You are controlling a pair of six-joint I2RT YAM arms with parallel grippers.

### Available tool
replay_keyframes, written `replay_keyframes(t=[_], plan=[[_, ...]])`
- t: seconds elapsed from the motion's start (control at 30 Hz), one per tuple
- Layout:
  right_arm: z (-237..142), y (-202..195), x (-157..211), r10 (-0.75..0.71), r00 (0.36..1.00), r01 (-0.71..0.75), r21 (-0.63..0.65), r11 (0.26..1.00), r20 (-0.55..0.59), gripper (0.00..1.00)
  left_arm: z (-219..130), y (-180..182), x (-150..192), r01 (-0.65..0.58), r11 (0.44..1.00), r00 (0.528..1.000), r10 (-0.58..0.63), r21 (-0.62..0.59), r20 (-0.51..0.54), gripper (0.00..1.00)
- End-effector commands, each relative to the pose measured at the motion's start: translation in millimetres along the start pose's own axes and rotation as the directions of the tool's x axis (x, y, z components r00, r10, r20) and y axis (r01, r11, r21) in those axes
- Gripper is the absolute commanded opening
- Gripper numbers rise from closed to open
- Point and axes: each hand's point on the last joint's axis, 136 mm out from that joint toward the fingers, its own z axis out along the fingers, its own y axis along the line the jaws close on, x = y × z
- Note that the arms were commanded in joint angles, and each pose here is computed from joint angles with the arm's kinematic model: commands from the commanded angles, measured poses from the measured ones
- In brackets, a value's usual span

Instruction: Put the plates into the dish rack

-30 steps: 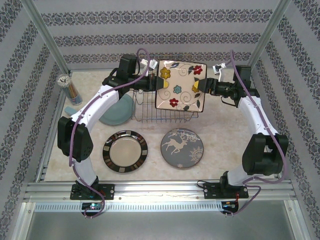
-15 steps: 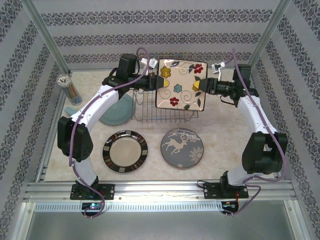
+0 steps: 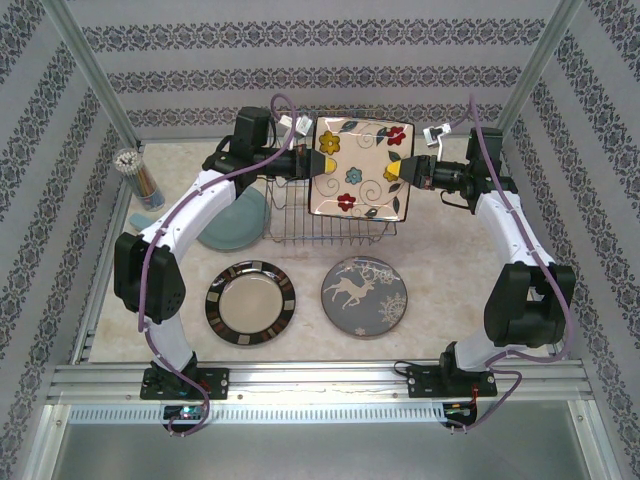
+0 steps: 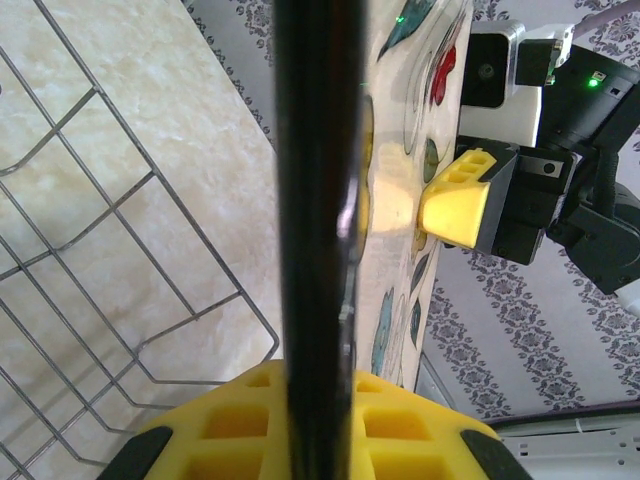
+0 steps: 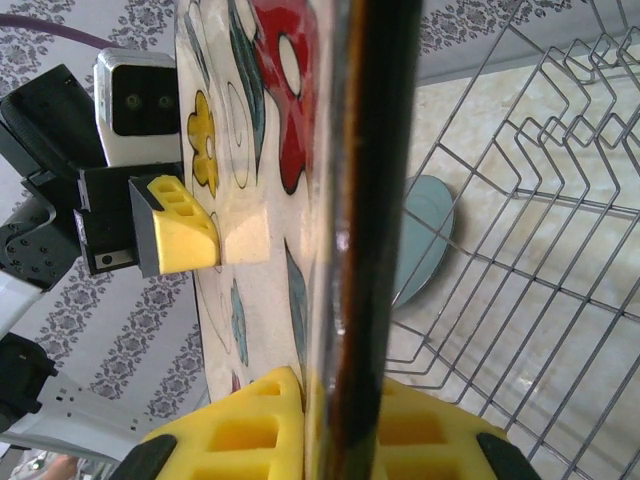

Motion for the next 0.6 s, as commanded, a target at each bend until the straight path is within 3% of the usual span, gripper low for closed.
replay_keyframes(t=[0.0, 0.13, 0.2, 0.3, 0.47, 0.57], plan=[[7, 1, 3, -0.052, 0.999, 0.052, -0.014, 0.999, -0.009, 0.0, -23, -55, -42, -0.177, 0.978, 0.976, 0.16, 0.112, 0.147, 0.15], [7, 0, 3, -0.037, 0.999, 0.037, -0.008, 0.999, -0.006, 0.0, -24, -53, -43, -0.172, 0.979, 0.976, 0.155, 0.105, 0.153, 0.21], [7, 0, 3, -0.037, 0.999, 0.037, 0.002, 0.999, -0.002, 0.0, -24, -49, -45, -0.165, 0.982, 0.976, 0.149, 0.093, 0.159, 0.31], [7, -1, 3, -0.033, 0.999, 0.033, 0.026, 0.999, 0.006, 0.0, -25, -47, -47, -0.161, 0.983, 0.975, 0.145, 0.083, 0.167, 0.33], [7, -3, 2, -0.031, 0.999, 0.03, 0.051, 0.998, 0.019, 0.0, -29, -44, -51, -0.155, 0.985, 0.973, 0.14, 0.069, 0.186, 0.52], [6, -3, 0, -0.035, 0.999, 0.033, 0.07, 0.997, 0.031, 0.0, -32, -42, -53, -0.147, 0.987, 0.972, 0.132, 0.064, 0.196, 0.58]])
